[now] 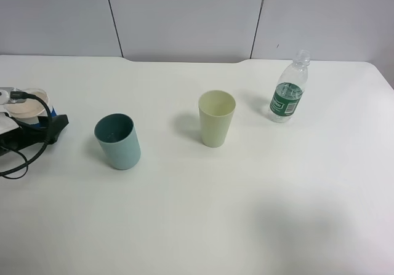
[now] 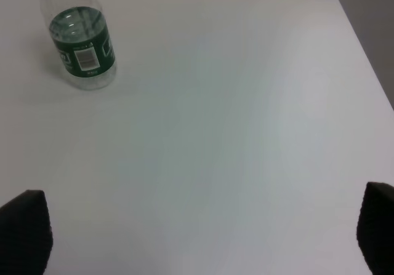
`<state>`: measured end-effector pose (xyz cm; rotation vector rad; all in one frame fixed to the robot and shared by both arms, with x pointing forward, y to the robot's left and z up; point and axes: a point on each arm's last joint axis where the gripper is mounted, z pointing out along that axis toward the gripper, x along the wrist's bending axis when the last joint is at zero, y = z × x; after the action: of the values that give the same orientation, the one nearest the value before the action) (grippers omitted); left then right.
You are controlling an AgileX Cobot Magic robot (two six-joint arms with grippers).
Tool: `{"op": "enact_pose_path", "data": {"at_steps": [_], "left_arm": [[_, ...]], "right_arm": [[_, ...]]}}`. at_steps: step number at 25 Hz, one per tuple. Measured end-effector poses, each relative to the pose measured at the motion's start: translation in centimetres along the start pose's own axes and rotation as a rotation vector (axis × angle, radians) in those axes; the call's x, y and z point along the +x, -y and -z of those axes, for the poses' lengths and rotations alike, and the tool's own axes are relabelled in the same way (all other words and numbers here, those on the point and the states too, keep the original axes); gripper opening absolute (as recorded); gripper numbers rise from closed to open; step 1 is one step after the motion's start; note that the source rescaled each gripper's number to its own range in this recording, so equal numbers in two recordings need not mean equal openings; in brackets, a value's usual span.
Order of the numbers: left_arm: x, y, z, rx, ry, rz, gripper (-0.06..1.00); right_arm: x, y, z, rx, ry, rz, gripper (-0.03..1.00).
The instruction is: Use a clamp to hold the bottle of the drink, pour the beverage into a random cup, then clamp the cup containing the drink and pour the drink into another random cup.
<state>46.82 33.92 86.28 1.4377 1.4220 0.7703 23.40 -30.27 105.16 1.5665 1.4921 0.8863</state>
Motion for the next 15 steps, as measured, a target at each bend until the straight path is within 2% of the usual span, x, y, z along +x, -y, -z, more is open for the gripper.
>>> {"op": "enact_pose_path", "data": {"at_steps": [7,15], "left_arm": [[-1.7,-3.1,3.4,-0.135,-0.014,-0.001,0.91],[-2.6,-6.7,6.5,-0.287,-0.08,0.014,0.91]], "right_arm": [[0.0,0.0,0.0,0.0,0.0,0.0,1.0],[0.0,0.0,0.0,0.0,0.0,0.0,1.0]]}}
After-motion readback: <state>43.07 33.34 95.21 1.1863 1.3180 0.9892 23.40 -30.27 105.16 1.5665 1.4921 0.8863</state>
